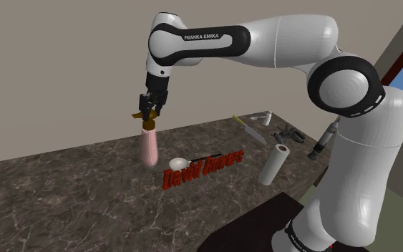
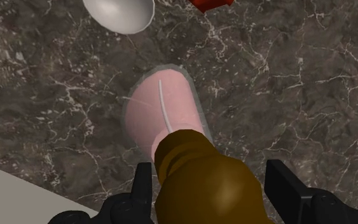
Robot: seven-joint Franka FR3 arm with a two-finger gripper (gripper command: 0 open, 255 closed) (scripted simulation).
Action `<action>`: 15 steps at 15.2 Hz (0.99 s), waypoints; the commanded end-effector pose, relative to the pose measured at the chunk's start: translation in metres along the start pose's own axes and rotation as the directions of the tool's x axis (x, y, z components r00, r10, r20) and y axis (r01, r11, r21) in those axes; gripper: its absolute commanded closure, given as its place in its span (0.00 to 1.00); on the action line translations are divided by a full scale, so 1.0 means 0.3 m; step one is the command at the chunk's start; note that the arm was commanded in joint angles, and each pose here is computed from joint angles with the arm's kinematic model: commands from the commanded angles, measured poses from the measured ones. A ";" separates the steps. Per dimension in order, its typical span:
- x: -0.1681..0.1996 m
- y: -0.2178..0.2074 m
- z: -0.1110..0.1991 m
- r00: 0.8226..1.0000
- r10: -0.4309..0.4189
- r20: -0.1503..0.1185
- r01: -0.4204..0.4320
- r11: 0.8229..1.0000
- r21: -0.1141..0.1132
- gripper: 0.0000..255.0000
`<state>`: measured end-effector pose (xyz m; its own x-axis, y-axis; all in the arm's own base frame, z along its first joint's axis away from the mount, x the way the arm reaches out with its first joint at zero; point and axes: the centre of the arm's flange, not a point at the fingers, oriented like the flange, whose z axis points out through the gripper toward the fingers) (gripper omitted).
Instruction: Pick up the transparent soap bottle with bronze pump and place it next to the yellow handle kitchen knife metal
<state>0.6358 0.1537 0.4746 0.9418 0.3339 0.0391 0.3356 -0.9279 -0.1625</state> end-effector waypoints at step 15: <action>0.010 -0.043 -0.261 1.000 0.000 0.000 0.000 1.000 0.000 1.00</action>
<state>0.6361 0.1537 0.5484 0.9419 0.3337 0.0391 0.3355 -0.9280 -0.1623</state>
